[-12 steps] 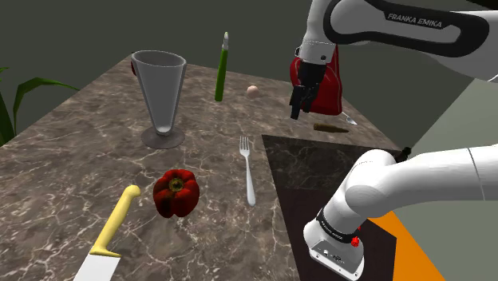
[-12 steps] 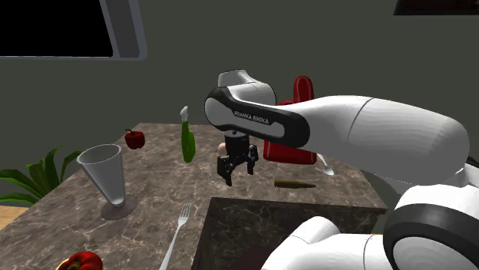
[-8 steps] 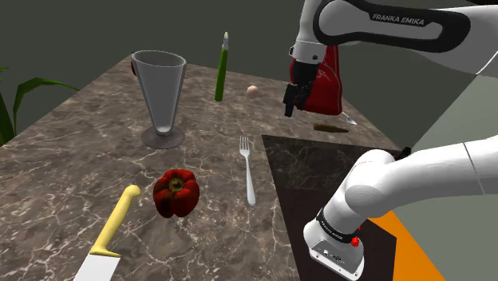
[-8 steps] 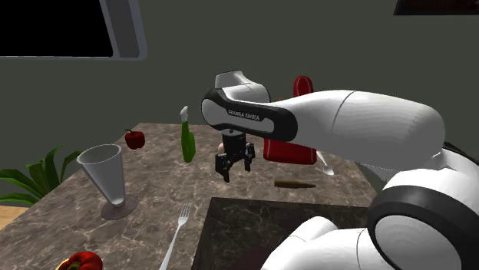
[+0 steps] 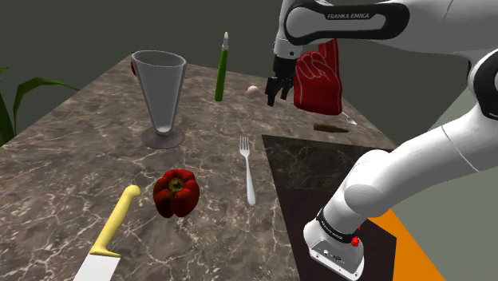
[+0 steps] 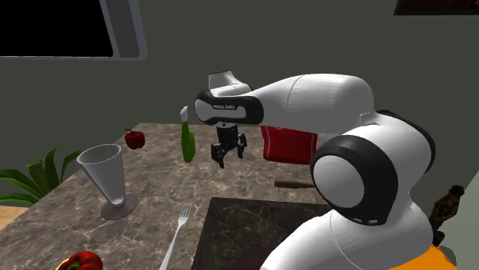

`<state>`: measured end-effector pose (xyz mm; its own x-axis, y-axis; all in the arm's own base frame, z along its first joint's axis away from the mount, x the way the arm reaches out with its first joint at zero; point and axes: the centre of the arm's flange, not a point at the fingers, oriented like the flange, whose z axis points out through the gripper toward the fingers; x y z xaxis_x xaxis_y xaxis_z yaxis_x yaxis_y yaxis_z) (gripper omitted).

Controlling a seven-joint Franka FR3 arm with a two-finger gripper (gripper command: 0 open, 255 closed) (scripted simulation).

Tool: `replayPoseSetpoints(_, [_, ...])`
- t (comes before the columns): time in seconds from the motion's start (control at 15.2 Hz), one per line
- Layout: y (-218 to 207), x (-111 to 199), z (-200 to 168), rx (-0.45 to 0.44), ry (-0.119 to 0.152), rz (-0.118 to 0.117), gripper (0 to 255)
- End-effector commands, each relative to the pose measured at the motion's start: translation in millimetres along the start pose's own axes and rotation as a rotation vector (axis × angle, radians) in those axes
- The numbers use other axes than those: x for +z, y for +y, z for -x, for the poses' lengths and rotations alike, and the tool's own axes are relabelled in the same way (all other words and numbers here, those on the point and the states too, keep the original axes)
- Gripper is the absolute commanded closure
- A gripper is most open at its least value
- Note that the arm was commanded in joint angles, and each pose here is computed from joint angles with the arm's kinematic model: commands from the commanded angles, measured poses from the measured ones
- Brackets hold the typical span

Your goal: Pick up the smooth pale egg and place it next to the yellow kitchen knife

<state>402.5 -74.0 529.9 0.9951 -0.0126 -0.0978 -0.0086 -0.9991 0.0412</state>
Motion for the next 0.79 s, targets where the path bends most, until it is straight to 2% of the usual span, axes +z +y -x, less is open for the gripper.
replayPoseSetpoints(0.0, [5.2, 0.6, -23.0, 0.002, 0.012, 0.017, 0])
replayPoseSetpoints(0.73, [50.7, 0.3, -146.2, 0.013, 0.073, 0.104, 0])
